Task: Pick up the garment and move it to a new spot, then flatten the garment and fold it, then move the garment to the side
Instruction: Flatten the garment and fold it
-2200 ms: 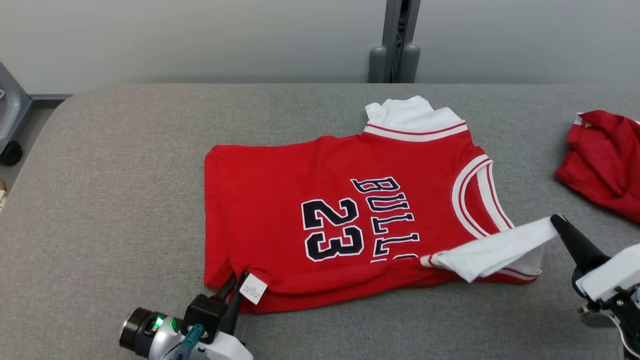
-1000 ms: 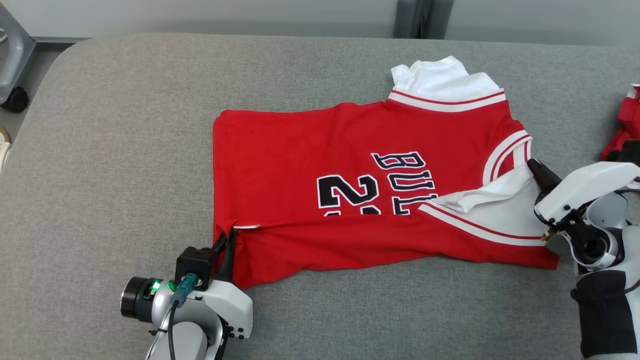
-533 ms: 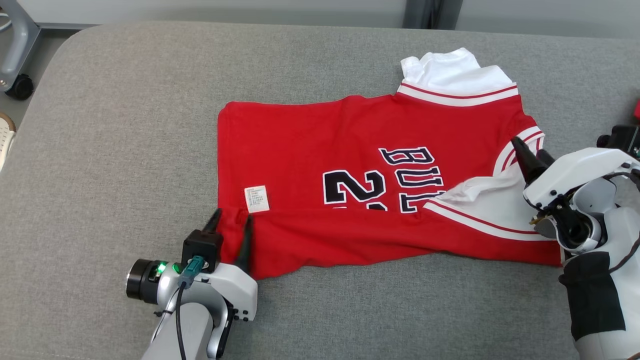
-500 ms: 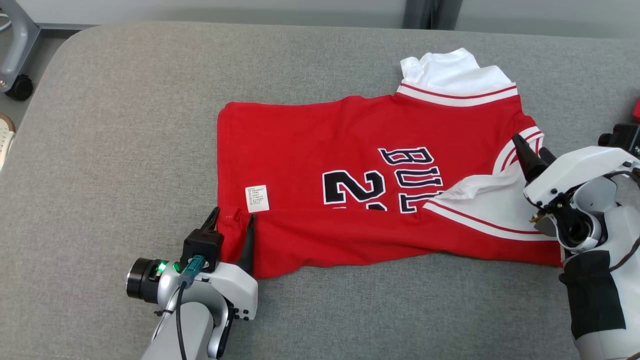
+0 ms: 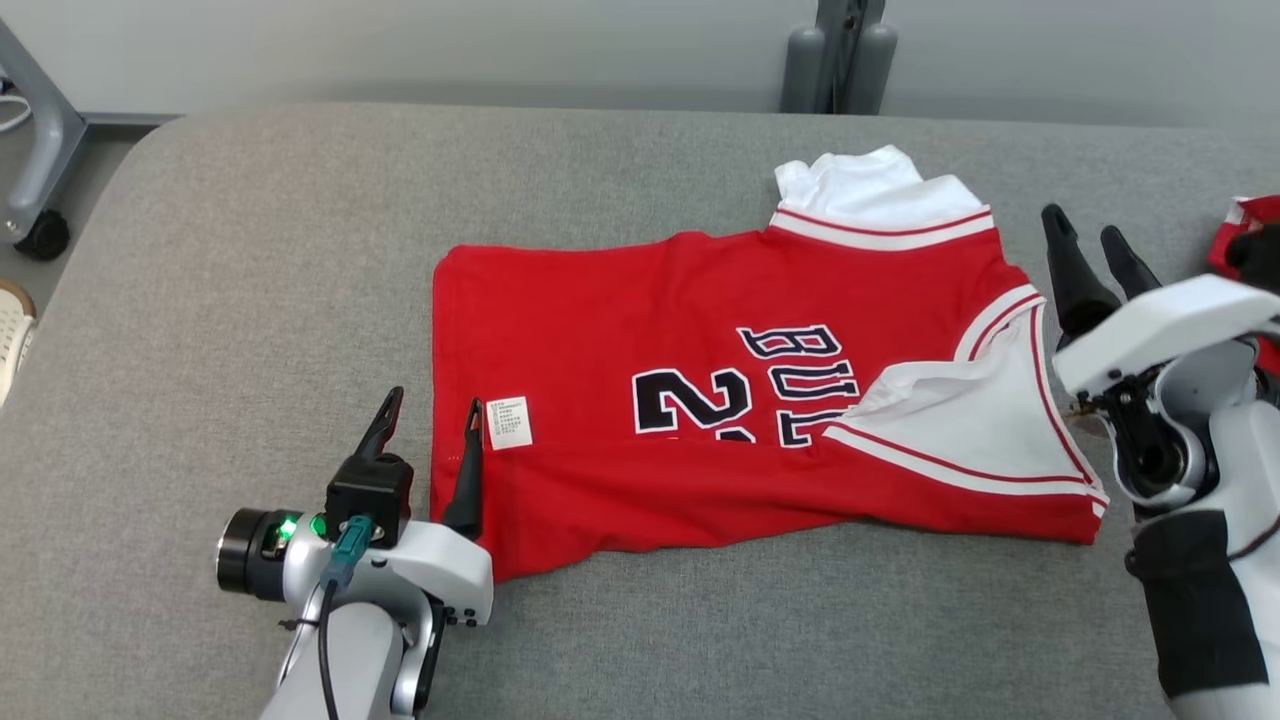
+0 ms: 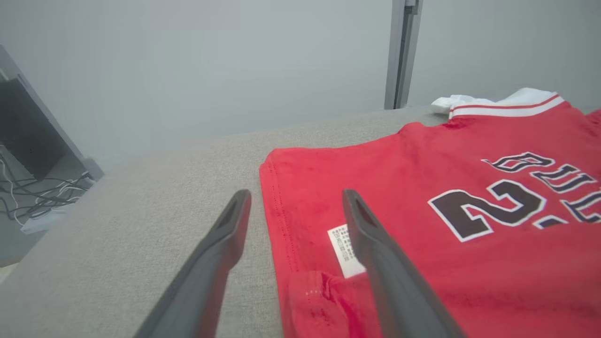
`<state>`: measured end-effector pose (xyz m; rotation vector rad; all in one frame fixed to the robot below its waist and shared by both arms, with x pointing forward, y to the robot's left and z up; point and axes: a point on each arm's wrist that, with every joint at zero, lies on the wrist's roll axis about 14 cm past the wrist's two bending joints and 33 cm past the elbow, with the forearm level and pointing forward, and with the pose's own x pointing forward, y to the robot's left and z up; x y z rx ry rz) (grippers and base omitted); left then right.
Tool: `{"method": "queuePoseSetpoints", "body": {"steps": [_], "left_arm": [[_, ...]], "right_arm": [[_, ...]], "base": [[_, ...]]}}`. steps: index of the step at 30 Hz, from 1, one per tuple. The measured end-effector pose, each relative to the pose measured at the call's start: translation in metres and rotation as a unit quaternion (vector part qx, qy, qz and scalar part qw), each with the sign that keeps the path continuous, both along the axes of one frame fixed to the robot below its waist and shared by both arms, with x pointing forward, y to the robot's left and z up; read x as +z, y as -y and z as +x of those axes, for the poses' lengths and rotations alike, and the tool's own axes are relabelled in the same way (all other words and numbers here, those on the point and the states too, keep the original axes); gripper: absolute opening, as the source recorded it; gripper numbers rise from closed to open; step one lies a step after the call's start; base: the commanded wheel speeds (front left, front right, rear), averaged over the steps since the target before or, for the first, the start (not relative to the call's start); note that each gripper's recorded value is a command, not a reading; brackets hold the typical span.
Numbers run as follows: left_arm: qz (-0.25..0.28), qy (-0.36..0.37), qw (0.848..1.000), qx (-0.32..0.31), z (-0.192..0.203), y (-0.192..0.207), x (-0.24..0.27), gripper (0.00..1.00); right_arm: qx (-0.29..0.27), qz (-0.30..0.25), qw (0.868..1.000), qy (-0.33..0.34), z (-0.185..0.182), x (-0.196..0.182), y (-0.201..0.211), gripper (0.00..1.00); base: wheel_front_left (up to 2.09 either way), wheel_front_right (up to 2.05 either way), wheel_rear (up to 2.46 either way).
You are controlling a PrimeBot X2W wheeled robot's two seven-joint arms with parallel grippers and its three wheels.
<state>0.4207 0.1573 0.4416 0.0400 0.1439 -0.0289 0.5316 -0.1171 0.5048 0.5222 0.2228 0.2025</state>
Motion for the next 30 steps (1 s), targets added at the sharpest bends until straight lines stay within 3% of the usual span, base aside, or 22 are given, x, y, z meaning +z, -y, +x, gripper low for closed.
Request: {"method": "queuePoseSetpoints", "body": {"steps": [9,21,30], "left_arm": [[-0.014,0.040,0.999,0.007,-0.023,0.000,0.023,1.00],[-0.031,0.029,0.999,0.015,-0.051,0.002,0.014,1.00],[-0.047,0.020,0.998,0.021,-0.061,0.003,0.008,1.00]], "right_arm": [[-0.032,-0.028,0.998,0.049,-0.043,0.009,0.036,1.00],[-0.088,-0.002,0.996,0.003,-0.107,-0.031,0.064,1.00],[-0.098,0.009,0.995,-0.020,-0.126,-0.043,0.068,1.00]], "base": [[0.00,0.00,0.00],[0.00,0.00,0.00],[0.00,0.00,0.00]]}}
